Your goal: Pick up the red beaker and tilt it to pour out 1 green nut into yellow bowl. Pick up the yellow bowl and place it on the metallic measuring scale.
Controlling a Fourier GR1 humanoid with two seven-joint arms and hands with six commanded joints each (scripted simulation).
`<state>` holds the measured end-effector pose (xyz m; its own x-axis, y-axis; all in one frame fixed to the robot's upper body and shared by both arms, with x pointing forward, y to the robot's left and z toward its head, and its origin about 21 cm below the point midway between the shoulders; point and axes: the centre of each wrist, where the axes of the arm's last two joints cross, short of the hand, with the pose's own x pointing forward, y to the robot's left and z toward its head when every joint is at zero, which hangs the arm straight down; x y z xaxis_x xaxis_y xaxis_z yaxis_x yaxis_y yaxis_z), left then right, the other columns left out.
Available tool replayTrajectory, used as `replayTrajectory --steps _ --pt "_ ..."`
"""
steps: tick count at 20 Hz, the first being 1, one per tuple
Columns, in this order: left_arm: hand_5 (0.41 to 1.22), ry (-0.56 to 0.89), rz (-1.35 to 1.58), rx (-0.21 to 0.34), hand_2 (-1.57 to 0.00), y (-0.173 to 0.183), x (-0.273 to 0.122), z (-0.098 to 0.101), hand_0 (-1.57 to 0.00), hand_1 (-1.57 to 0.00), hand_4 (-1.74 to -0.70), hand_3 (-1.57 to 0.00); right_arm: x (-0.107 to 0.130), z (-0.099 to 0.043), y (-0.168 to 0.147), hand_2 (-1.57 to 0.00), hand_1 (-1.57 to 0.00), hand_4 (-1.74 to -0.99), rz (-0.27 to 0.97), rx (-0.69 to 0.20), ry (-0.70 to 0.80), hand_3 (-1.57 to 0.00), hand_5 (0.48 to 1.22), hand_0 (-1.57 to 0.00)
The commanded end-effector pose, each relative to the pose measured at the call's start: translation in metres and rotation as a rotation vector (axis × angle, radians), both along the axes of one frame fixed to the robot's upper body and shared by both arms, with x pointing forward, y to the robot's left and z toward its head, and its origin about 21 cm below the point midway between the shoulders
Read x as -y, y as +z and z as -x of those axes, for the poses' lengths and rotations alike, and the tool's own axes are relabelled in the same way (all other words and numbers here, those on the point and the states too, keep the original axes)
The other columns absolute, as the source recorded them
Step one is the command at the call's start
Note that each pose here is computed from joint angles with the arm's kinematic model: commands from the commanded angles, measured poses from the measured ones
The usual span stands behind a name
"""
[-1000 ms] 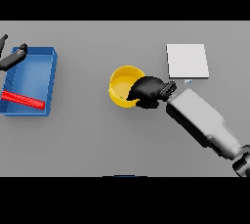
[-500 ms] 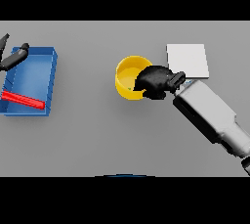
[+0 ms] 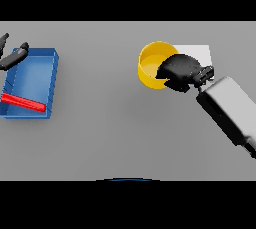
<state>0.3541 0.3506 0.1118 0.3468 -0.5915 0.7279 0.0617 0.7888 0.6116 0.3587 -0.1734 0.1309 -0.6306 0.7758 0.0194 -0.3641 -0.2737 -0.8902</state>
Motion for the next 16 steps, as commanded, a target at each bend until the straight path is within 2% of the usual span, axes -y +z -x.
replayTrajectory --steps 1,6,7,12,16 --pt "0.723 0.010 0.003 -0.005 0.00 0.001 0.001 0.001 0.00 0.00 -0.83 0.00 0.006 -0.003 0.000 -1.50 -1.57 -1.741 -0.009 0.012 -0.009 -1.17 1.220 -1.55" --pt "0.739 0.024 0.001 -0.012 0.00 0.001 0.002 0.003 0.00 0.00 -0.84 0.00 0.034 -0.027 0.009 -1.54 -1.57 -1.741 -0.028 0.092 -0.111 -1.15 1.221 -1.56" --pt "0.746 0.023 0.002 -0.012 0.00 0.001 0.002 0.005 0.00 0.00 -0.85 0.00 0.045 -0.030 0.009 -1.55 -1.57 -1.741 -0.032 0.092 -0.119 -1.15 1.221 -1.57" --pt "0.762 0.037 0.010 -0.019 0.00 0.002 0.005 0.007 0.00 0.00 -0.86 0.00 0.068 -0.050 -0.002 -1.53 -1.57 -1.741 -0.028 0.113 -0.236 -1.17 1.221 -1.57" --pt "0.784 0.049 -0.001 -0.032 0.00 0.003 0.008 0.005 0.00 0.00 -0.86 0.00 0.086 -0.059 -0.020 -1.48 -1.57 -1.741 -0.043 0.094 -0.292 -1.21 1.221 -1.57"
